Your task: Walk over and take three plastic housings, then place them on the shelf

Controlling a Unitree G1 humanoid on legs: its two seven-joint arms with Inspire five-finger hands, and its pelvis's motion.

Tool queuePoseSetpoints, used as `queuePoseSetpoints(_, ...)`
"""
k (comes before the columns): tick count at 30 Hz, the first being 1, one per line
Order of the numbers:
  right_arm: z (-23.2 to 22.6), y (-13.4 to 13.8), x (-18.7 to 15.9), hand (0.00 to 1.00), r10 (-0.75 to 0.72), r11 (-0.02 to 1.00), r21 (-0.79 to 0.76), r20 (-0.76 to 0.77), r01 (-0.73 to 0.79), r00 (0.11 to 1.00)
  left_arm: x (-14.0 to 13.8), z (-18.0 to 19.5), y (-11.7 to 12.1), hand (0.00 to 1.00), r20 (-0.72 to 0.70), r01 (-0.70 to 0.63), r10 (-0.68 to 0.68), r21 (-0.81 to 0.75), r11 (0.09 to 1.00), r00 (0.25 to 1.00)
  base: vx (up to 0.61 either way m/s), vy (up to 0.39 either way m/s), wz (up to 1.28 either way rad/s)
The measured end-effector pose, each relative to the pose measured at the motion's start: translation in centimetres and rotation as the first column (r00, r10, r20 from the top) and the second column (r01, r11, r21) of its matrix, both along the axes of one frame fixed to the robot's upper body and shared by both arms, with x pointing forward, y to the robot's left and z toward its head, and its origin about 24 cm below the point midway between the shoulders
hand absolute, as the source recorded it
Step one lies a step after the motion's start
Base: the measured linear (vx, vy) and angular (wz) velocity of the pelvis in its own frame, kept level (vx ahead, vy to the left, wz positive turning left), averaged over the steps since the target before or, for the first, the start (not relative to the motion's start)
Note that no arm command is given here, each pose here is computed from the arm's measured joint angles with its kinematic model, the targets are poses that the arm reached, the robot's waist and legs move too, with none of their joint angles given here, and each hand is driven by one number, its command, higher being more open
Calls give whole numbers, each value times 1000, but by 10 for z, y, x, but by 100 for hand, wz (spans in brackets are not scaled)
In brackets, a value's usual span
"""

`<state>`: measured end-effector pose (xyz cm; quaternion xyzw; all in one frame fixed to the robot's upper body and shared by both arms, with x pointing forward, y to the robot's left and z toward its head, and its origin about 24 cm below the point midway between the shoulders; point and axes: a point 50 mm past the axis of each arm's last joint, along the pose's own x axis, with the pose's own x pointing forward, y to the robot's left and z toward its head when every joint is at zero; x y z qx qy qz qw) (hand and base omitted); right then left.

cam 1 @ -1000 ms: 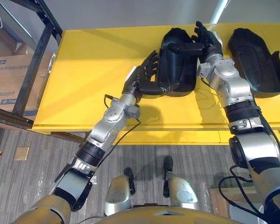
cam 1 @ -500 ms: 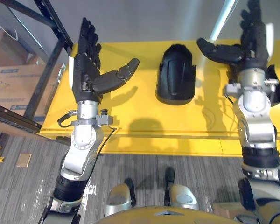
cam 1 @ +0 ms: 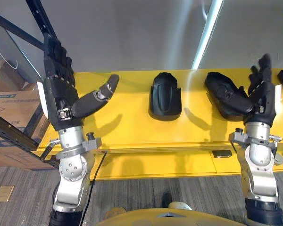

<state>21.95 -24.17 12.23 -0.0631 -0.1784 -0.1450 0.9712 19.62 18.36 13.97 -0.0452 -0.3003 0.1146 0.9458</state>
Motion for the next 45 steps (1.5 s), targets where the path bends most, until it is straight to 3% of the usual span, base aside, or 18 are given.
queuePoseSetpoints(7, -1, 26, 3, 100, 212, 977, -42, 31, -211, 977, 6, -31, 2, 100, -115, 164, -180, -140, 976, 977, -74, -9, -9)
queuePoseSetpoints(17, 28, 33, 36, 100, 269, 959, -120, 106, -256, 957, 10, -26, -9, 100, -99, 253, -264, -111, 961, 959, 8, 6, 8)
queuePoseSetpoints(31, 112, 25, 107, 100, 143, 984, -134, 229, -114, 963, 49, 43, -36, 100, 135, 417, -423, 76, 906, 896, -78, 58, -2)
queuePoseSetpoints(38, 143, 27, 113, 100, 126, 986, -141, 295, -87, 947, 67, 39, -49, 100, 55, 482, -486, 75, 873, 872, -23, 3, 0)
queuePoseSetpoints(45, 139, 27, 123, 100, 141, 988, -101, 219, -121, 965, 75, 37, -59, 100, -5, 604, -605, 60, 795, 796, -13, 11, 4)
